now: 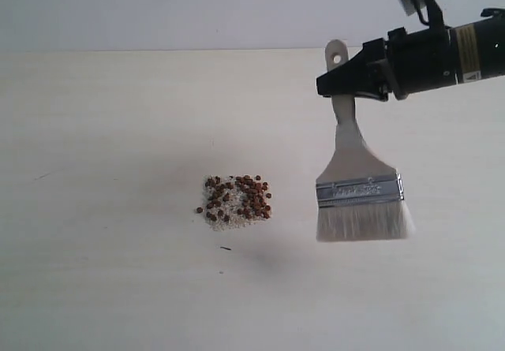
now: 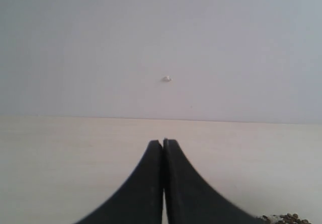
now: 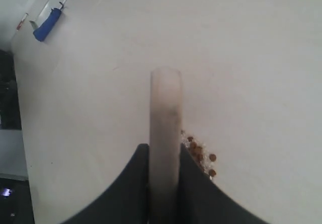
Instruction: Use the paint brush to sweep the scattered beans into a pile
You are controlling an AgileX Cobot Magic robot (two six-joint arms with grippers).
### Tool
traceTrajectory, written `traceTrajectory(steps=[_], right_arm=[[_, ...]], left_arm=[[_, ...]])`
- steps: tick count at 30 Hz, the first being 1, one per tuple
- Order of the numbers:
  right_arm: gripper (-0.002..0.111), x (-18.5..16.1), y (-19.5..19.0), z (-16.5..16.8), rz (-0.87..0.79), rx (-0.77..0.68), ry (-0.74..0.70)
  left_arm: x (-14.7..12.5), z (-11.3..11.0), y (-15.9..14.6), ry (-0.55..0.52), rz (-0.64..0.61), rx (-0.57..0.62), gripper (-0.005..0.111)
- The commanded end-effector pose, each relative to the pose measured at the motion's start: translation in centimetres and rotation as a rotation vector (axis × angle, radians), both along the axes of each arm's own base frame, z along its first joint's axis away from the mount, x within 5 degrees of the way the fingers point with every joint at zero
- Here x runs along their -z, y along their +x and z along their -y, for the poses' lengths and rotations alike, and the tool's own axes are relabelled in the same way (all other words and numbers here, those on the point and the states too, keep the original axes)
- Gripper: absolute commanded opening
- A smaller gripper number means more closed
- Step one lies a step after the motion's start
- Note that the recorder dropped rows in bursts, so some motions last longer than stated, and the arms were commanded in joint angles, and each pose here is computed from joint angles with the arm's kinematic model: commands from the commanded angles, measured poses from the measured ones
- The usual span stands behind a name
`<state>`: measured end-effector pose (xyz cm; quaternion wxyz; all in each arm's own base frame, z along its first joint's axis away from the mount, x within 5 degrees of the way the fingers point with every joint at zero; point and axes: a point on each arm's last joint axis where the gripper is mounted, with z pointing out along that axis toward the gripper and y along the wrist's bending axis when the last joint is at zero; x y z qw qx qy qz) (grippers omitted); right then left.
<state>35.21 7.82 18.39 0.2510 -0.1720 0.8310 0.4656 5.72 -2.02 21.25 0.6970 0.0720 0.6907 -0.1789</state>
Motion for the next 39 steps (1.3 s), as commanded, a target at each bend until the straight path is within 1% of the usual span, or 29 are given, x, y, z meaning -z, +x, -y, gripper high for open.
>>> traceTrajectory(steps=[1, 8, 13, 15, 22, 24, 25, 26, 28, 30, 32, 33, 35, 37, 38, 39], right_arm=[[0.0, 2.9, 0.4, -0.1, -0.103, 0.019, 0.03], [0.0, 6.2, 1.0, -0.1, -0.161, 0.058, 0.045], [0.0, 7.2, 1.2, 0.2, -0.171, 0.092, 0.006], [0.002, 7.4, 1.3, 0.2, -0.172, 0.1, -0.006], [0.02, 7.4, 1.3, 0.2, -0.166, 0.097, -0.005], [0.031, 7.3, 1.4, 0.2, -0.144, 0.097, -0.002], [0.034, 7.3, 1.5, 0.3, -0.141, 0.108, 0.0], [0.04, 7.1, 1.8, 0.3, -0.123, 0.122, 0.009], [0.046, 6.8, 2.1, 0.3, -0.109, 0.154, 0.03], [0.049, 6.4, 2.4, 0.4, -0.084, 0.186, 0.041], [0.049, 5.6, 3.0, 0.7, -0.047, 0.231, -0.001], [0.049, 5.0, 3.3, 1.1, -0.021, 0.273, -0.044], [0.049, 4.0, 3.4, 1.4, -0.002, 0.31, -0.065], [0.049, 2.7, 3.3, 1.4, 0.016, 0.32, -0.054], [0.047, 2.2, 3.2, 1.4, 0.025, 0.322, -0.05], [0.04, 1.1, 2.9, 1.4, 0.046, 0.31, -0.058]], left_arm=[[0.1, 0.0, -0.1, -0.007, 0.003, -0.001, 0.0], [0.1, 0.0, -0.1, -0.007, 0.003, -0.001, 0.0], [0.1, 0.0, -0.1, -0.007, 0.003, -0.001, 0.0], [0.1, 0.0, -0.1, -0.007, 0.003, -0.001, 0.0], [0.1, 0.0, -0.1, -0.007, 0.003, -0.001, 0.0], [0.1, 0.0, -0.1, -0.007, 0.003, -0.001, 0.0], [0.1, 0.0, -0.1, -0.007, 0.003, -0.001, 0.0], [0.1, 0.0, -0.1, -0.007, 0.003, -0.001, 0.0], [0.1, 0.0, -0.1, -0.007, 0.003, -0.001, 0.0], [0.1, 0.0, -0.1, -0.007, 0.003, -0.001, 0.0], [0.1, 0.0, -0.1, -0.007, 0.003, -0.001, 0.0], [0.1, 0.0, -0.1, -0.007, 0.003, -0.001, 0.0], [0.1, 0.0, -0.1, -0.007, 0.003, -0.001, 0.0], [0.1, 0.0, -0.1, -0.007, 0.003, -0.001, 0.0], [0.1, 0.0, -0.1, -0.007, 0.003, -0.001, 0.0], [0.1, 0.0, -0.1, -0.007, 0.003, -0.001, 0.0]])
